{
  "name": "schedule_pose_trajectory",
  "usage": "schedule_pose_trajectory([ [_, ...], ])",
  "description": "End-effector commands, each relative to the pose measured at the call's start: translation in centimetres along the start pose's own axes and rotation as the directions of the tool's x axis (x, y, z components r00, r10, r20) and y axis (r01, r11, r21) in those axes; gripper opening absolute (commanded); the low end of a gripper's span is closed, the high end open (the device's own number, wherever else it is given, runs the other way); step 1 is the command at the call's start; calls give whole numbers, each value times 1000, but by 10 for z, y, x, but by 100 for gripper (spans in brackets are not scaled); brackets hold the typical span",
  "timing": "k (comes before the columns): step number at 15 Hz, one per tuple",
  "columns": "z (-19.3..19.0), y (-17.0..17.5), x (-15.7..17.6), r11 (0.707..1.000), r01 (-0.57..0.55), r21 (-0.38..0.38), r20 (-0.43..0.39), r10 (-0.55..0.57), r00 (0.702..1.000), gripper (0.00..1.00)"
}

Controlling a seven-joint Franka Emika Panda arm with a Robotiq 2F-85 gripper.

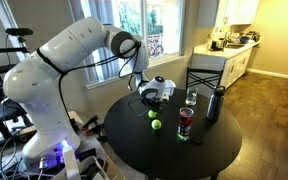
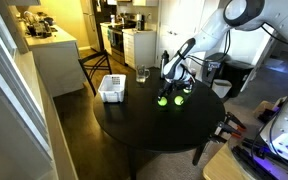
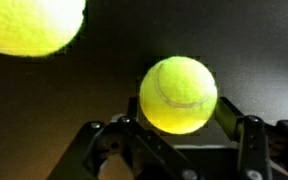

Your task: Put one tennis ball into the tennis ball tube

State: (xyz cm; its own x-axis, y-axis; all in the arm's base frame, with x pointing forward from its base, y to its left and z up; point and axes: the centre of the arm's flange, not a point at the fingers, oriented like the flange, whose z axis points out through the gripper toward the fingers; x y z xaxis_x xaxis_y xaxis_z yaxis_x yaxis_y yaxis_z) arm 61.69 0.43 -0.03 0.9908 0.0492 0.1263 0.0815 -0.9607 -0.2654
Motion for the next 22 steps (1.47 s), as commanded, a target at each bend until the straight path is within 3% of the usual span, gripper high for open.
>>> schedule_pose_trajectory([
  [1,-2,2,1,1000,-21,18,-14,21,1000,50],
  [3,-3,2,1,999,-26,26,-16,26,1000,40],
  [7,-15,-3,1,998,-39,45,-28,40,999,36],
  [14,-118,-19,23,991,-39,131,-177,62,982,36],
  [22,-235,-2,8,999,-24,-37,-260,14,965,36],
])
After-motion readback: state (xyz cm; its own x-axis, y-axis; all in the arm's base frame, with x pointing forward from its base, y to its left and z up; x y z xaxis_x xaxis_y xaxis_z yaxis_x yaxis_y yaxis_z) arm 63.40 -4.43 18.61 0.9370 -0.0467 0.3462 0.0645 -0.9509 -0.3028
